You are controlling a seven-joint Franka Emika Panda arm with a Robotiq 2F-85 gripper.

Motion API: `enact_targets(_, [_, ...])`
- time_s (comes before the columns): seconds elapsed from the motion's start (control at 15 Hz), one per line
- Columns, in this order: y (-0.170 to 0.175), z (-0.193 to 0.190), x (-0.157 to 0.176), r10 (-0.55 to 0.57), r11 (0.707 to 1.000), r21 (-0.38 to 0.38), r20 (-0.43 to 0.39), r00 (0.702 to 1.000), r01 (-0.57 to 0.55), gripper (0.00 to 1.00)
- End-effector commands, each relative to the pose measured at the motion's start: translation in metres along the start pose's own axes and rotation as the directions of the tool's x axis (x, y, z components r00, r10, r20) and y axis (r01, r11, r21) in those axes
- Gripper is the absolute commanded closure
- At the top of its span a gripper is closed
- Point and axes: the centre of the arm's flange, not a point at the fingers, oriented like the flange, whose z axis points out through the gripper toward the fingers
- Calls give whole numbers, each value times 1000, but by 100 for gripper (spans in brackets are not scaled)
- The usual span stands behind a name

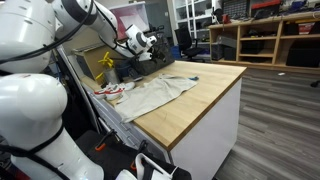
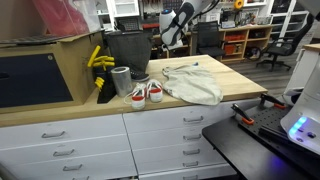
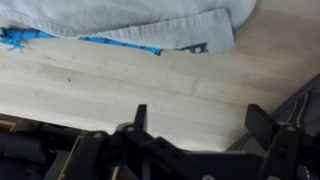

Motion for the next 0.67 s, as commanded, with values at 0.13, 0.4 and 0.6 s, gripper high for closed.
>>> enact_targets(0.13, [45,-67,-33,-40,996,94,277,960,14,0])
enact_targets(0.4, [62,-90,-74,-59,995,100,461,885,15,0])
enact_targets(0.6, [66,-104,-116,-57,997,79,541,839,16,0])
